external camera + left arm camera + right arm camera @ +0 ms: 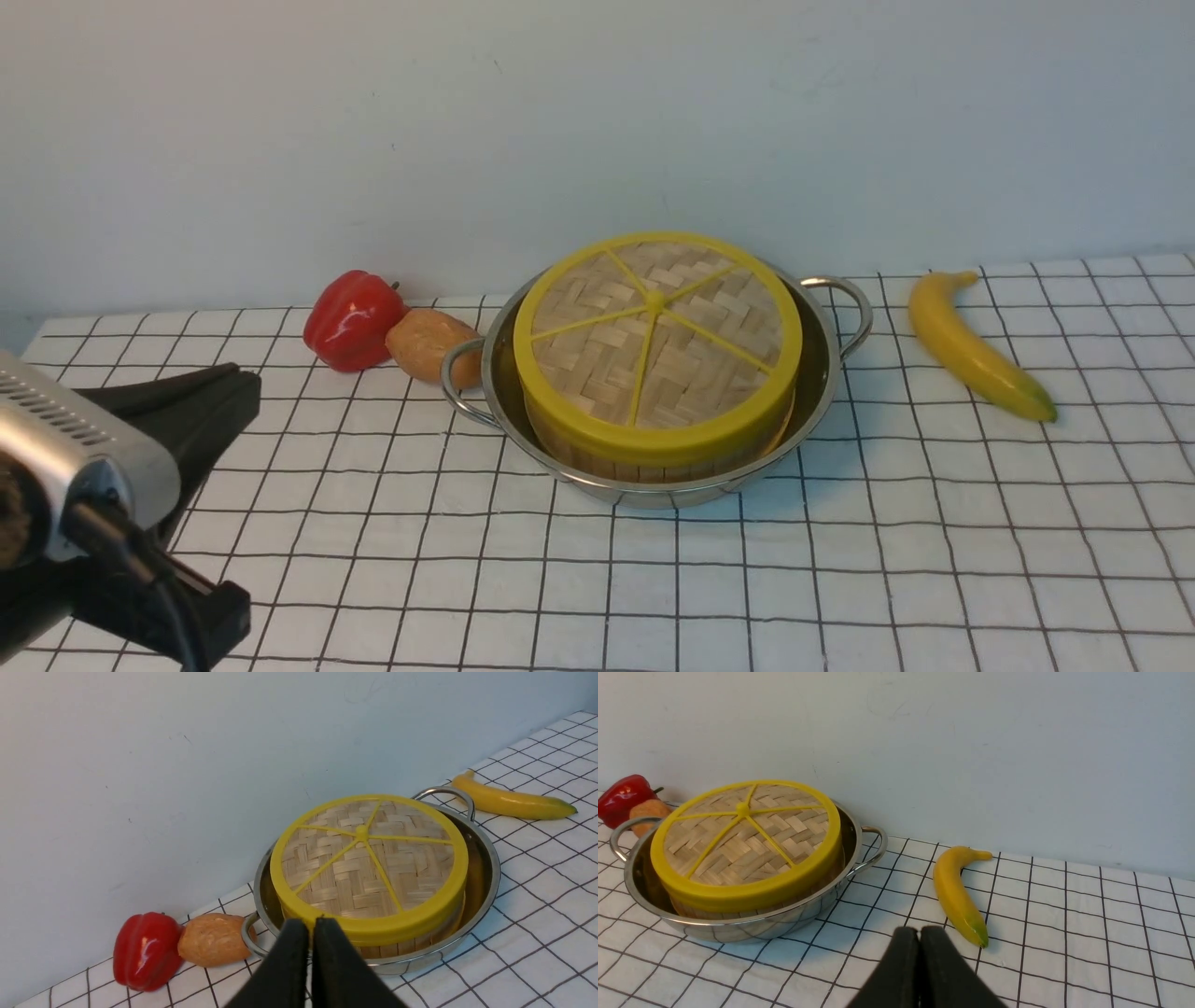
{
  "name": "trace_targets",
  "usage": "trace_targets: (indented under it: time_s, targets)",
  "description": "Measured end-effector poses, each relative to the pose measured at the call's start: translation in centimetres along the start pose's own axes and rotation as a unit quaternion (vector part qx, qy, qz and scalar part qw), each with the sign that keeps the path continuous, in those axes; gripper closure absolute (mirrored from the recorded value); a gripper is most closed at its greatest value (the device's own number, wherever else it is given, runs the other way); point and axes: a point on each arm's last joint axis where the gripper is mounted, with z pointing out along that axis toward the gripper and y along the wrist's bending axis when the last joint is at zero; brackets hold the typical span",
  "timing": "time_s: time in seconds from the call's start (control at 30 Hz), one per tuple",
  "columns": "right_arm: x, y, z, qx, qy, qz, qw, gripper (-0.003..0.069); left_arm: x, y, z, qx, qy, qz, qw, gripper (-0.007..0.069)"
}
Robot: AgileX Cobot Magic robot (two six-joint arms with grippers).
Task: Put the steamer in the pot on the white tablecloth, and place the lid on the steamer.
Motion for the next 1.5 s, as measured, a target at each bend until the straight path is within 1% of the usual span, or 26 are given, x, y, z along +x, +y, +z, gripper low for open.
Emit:
trace_targets:
  time_s: [0.1,0.2,0.27,0.3,0.33,0.37,0.4,0.43,0.47,0.53,0.63,0.73,0.77,0.83,0.97,1.07,1.33,1.5]
  targets:
    - [0.0,0.0,0.0,0.000,-0.001,0.000,1.000,0.0622,0.2,0.2,0.1,-0.010,0.006,0.030,0.999,0.0610]
    - [0.0,0.0,0.0,0.000,-0.001,0.000,1.000,0.0618,0.7,0.7,0.0,-0.033,0.020,0.032,0.999,0.0603]
    - [0.0,0.0,0.0,0.000,-0.001,0.000,1.000,0.0613,2.3,1.7,0.0,-0.075,0.048,0.010,0.996,0.0603]
    - [0.0,0.0,0.0,0.000,-0.001,0.000,1.000,0.0612,2.6,1.8,0.0,-0.084,0.054,0.003,0.995,0.0603]
    - [0.0,0.0,0.0,0.000,0.000,0.000,1.000,0.0609,4.0,2.5,-0.2,-0.119,0.073,-0.026,0.990,0.0603]
    - [0.0,0.0,0.0,0.000,0.000,0.000,1.000,0.0605,5.1,2.8,-0.3,-0.140,0.085,-0.048,0.985,0.0599]
    - [0.0,0.0,0.0,0.000,0.000,0.000,1.000,0.0603,5.5,2.9,-0.5,-0.148,0.087,-0.056,0.984,0.0597]
    - [0.0,0.0,0.0,-0.001,0.000,0.001,1.000,0.0601,6.9,3.2,-0.9,-0.175,0.097,-0.085,0.976,0.0592]
    - [0.0,0.0,0.0,-0.001,0.000,0.001,1.000,0.0598,7.7,3.2,-1.1,-0.186,0.102,-0.099,0.972,0.0592]
    - [0.0,0.0,0.0,-0.001,0.000,0.002,1.000,0.0592,9.8,3.0,-2.1,-0.222,0.094,-0.134,0.961,0.0584]
    - [0.0,0.0,0.0,-0.001,0.000,0.002,1.000,0.0584,12.0,2.3,-3.2,-0.247,0.072,-0.152,0.954,0.0582]
    - [0.0,0.0,0.0,-0.001,0.000,0.002,1.000,0.0578,13.2,1.7,-4.0,-0.259,0.047,-0.156,0.952,0.0574]
    - [0.0,0.0,0.0,-0.001,0.000,0.002,1.000,0.0571,13.8,1.4,-4.4,-0.267,0.022,-0.158,0.950,0.0571]
    - [0.0,0.0,0.0,-0.001,0.000,0.002,1.000,0.0566,14.3,1.1,-4.7,-0.272,0.005,-0.161,0.949,0.0571]
    - [0.0,0.0,0.0,-0.001,0.000,0.001,1.000,0.0559,14.6,0.9,-5.1,-0.278,-0.019,-0.166,0.946,0.0564]
    - [0.0,0.0,0.0,-0.001,0.000,0.001,1.000,0.0551,14.4,0.8,-5.2,-0.274,-0.042,-0.168,0.946,0.0561]
    - [0.0,0.0,0.0,-0.001,0.000,0.001,1.000,0.0531,14.1,0.7,-5.1,-0.270,-0.056,-0.163,0.947,0.0550]
    - [0.0,0.0,0.0,-0.001,0.000,0.001,1.000,0.0518,15.3,0.3,-4.5,-0.254,-0.039,-0.164,0.952,0.0543]
